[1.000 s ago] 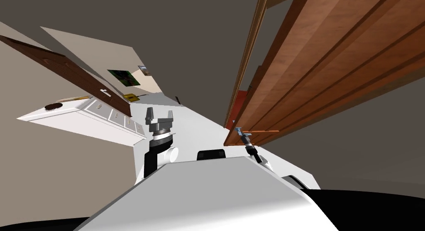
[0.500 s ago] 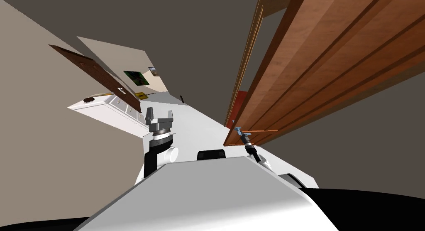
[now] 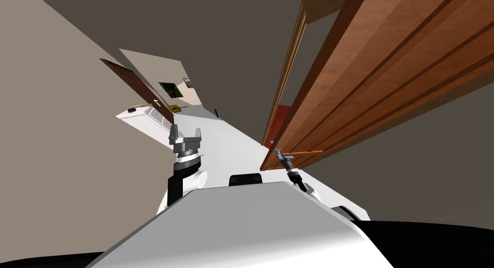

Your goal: Pull the door open

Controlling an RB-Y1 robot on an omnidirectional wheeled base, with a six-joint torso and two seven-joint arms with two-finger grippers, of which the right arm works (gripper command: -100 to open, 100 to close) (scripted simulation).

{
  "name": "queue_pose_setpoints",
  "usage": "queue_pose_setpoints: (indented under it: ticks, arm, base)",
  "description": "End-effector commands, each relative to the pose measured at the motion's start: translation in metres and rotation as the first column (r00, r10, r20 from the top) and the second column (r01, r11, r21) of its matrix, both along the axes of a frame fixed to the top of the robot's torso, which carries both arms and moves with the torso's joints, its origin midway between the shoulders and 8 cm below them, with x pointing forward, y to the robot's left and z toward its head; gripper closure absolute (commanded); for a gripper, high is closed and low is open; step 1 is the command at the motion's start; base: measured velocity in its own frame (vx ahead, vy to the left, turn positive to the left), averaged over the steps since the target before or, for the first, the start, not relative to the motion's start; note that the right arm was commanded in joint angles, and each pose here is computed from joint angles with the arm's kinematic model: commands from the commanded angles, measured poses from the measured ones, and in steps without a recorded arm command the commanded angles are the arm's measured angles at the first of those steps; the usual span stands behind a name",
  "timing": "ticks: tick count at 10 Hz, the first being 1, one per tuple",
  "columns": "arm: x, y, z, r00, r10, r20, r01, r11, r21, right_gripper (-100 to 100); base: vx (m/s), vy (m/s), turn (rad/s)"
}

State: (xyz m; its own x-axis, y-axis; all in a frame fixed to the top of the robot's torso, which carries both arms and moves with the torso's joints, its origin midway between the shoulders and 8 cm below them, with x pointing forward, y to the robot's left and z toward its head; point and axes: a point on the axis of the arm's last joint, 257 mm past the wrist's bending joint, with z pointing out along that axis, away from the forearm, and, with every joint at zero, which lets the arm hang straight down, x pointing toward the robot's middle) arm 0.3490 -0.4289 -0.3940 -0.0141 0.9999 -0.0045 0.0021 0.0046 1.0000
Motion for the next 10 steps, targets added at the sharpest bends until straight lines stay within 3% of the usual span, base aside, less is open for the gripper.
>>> queue_pose_setpoints:
  ticks: [1,4,5,10]
  arm:
    - [-0.010,0.000,0.000,0.9999,0.017,0.002,-0.017,1.000,0.003,100]
    - [-0.025,-0.002,0.001,0.9992,0.039,0.002,-0.039,0.999,0.004,100]
    - [-0.022,-0.002,0.002,0.9995,0.032,0.001,-0.032,0.999,0.002,100]
    - [-0.034,-0.004,0.001,0.9989,0.047,0.000,-0.047,0.999,0.004,100]
  base:
    - [-0.187,-0.051,0.166]
    - [-0.178,-0.070,0.127]
    - [-0.085,-0.034,0.027]
    - [-0.189,-0.063,0.164]
